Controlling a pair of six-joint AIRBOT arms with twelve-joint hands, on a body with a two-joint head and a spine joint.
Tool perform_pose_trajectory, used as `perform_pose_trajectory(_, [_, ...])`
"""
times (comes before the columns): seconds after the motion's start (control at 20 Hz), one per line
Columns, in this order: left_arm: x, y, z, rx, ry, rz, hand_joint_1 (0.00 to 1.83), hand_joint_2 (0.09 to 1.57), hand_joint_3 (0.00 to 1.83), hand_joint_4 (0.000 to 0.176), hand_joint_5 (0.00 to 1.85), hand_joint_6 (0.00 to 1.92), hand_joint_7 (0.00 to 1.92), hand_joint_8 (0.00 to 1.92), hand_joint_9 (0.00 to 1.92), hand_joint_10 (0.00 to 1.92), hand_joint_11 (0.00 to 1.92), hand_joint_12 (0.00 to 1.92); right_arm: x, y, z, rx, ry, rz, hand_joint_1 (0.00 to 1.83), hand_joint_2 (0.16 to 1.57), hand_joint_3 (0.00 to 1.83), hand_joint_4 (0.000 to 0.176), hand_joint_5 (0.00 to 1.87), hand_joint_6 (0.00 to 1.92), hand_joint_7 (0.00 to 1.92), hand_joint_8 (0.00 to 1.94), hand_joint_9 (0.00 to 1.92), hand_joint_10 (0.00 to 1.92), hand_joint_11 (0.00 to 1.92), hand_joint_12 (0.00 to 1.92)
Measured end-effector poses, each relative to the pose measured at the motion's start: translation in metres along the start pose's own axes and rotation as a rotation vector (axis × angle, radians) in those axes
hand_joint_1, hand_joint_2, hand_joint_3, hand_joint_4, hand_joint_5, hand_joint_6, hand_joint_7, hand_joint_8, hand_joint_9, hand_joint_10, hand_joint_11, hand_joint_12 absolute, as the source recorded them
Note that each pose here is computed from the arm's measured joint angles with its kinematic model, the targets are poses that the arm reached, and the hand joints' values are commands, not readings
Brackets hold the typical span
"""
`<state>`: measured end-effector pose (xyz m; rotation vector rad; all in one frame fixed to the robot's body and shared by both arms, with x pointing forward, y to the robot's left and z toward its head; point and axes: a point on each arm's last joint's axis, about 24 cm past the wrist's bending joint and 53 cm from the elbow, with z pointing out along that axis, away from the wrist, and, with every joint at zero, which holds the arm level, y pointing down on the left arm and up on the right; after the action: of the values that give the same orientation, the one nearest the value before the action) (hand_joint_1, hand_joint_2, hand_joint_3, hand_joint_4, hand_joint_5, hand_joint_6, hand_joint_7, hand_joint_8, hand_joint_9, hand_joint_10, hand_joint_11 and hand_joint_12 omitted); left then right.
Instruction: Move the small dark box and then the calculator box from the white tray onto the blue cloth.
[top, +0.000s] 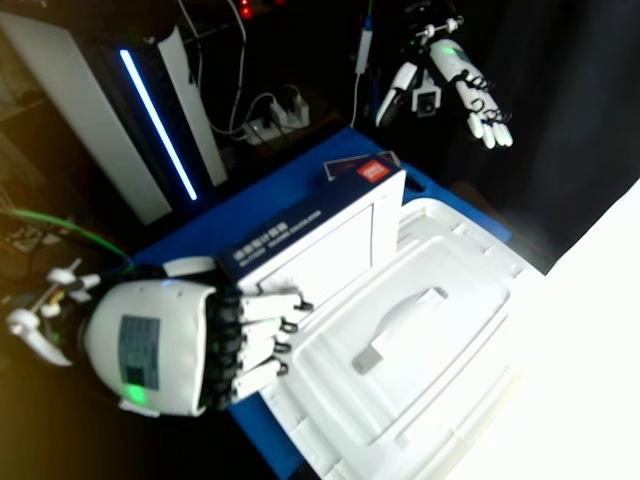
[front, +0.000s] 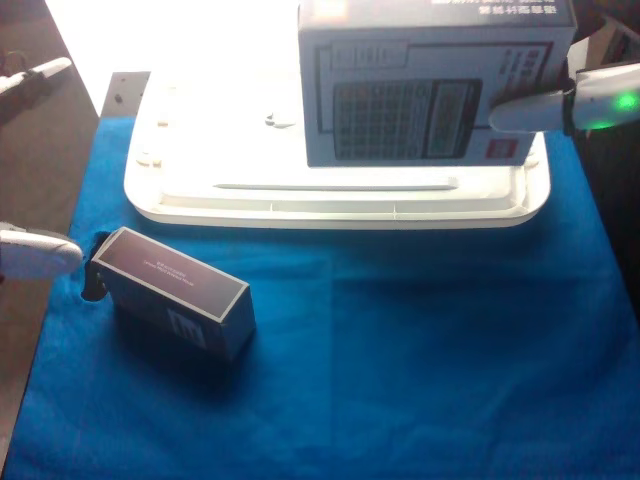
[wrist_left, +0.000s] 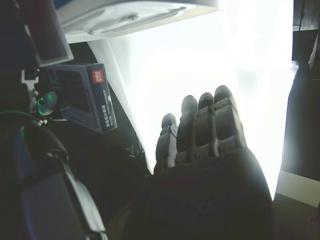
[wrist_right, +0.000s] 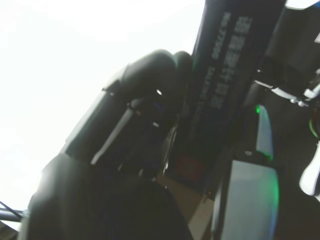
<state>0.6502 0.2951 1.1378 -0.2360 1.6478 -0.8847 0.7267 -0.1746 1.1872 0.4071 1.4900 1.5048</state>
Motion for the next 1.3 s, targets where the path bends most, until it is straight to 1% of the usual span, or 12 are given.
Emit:
perform_pose_trajectory(0.05, [-0.002,0.002,-0.002,-0.005,-0.012,-0.005,0.69,0.76,0.00,0.167,0.03,0.01,0.11,0.00,0.05,0.01,0.06,0.03,-0.001,0.002,0.000,-0.004,-0.002,0.000,1.16,1.13,0.00,0.000,0.96,0.99,1.46,0.00,1.30,0.78,1.11,1.30])
perform_pose_trajectory(0.15, [-0.007,0.008,-0.006,-0.022,-0.033,-0.010,0.70,0.76,0.00,0.159,0.02,0.00,0.09,0.00,0.03,0.00,0.02,0.02,0.000,0.003,-0.001,-0.007,-0.010,0.019,1.16,1.11,0.00,0.000,1.00,0.93,1.47,0.01,1.35,0.82,1.20,1.29])
perform_pose_trajectory(0.2, [-0.008,0.011,-0.007,-0.029,-0.039,-0.013,0.69,0.77,0.01,0.130,0.00,0.00,0.07,0.00,0.03,0.00,0.02,0.02,0.004,0.002,-0.002,-0.007,-0.005,0.027,1.16,1.11,0.00,0.000,0.98,0.96,1.47,0.01,1.37,0.81,1.21,1.26])
perform_pose_trajectory(0.25, [-0.009,0.013,-0.010,-0.031,-0.052,-0.019,0.69,0.77,0.01,0.127,0.00,0.00,0.08,0.00,0.03,0.00,0.02,0.02,0.012,0.002,-0.006,-0.017,0.014,0.029,1.16,1.12,0.00,0.000,0.97,0.99,1.47,0.01,1.38,0.80,1.24,1.23])
perform_pose_trajectory(0.35, [-0.005,0.016,-0.011,-0.039,-0.050,-0.026,0.68,0.75,0.00,0.141,0.00,0.00,0.07,0.00,0.03,0.00,0.02,0.02,0.027,0.001,-0.010,-0.024,0.043,0.041,1.14,1.15,0.00,0.000,0.91,1.07,1.46,0.00,1.43,0.68,1.30,1.14])
perform_pose_trajectory(0.45, [-0.001,0.018,-0.013,-0.046,-0.045,-0.033,0.66,0.73,0.00,0.170,0.00,0.00,0.07,0.00,0.02,0.00,0.03,0.02,0.034,0.000,-0.016,-0.029,0.055,0.054,1.15,1.14,0.00,0.000,0.93,1.05,1.46,0.00,1.44,0.67,1.31,1.17])
perform_pose_trajectory(0.6, [-0.003,0.021,-0.013,-0.056,-0.056,-0.038,0.67,0.72,0.00,0.160,0.00,0.00,0.10,0.01,0.02,0.01,0.01,0.01,0.038,-0.001,-0.023,-0.025,0.061,0.062,1.16,1.11,0.00,0.000,1.00,0.94,1.52,0.02,1.47,0.67,1.30,1.23])
perform_pose_trajectory(0.75, [-0.002,0.022,-0.015,-0.054,-0.055,-0.035,0.65,0.72,0.00,0.166,0.00,0.00,0.08,0.00,0.01,0.00,0.01,0.02,0.045,-0.003,-0.030,-0.027,0.070,0.080,1.16,1.12,0.00,0.000,0.97,0.98,1.53,0.01,1.47,0.67,1.27,1.25])
perform_pose_trajectory(0.9, [-0.002,0.023,-0.015,-0.059,-0.060,-0.043,0.65,0.72,0.00,0.159,0.00,0.00,0.09,0.00,0.03,0.01,0.03,0.03,0.057,-0.015,-0.039,0.006,0.093,0.087,1.16,1.12,0.00,0.000,0.97,0.99,1.52,0.01,1.44,0.73,1.24,1.25])
perform_pose_trajectory(0.95, [-0.002,0.023,-0.015,-0.058,-0.060,-0.042,0.65,0.71,0.00,0.166,0.00,0.00,0.09,0.00,0.04,0.01,0.03,0.03,0.057,-0.021,-0.044,0.022,0.081,0.093,1.16,1.12,0.00,0.000,0.97,0.98,1.53,0.01,1.43,0.73,1.25,1.25])
perform_pose_trajectory(1.25, [-0.001,0.024,-0.017,-0.061,-0.064,-0.045,0.66,0.72,0.00,0.149,0.00,0.00,0.09,0.00,0.04,0.01,0.03,0.03,0.057,-0.038,-0.055,0.068,0.054,0.110,1.17,1.10,0.00,0.000,1.00,0.93,1.47,0.00,1.37,0.70,1.16,1.30])
perform_pose_trajectory(1.3, [0.000,0.023,-0.018,-0.059,-0.068,-0.054,0.65,0.72,0.00,0.146,0.00,0.00,0.09,0.00,0.05,0.01,0.03,0.03,0.059,-0.041,-0.057,0.079,0.051,0.121,1.27,1.06,0.00,0.000,1.04,0.71,1.29,0.59,1.36,0.61,1.13,1.27])
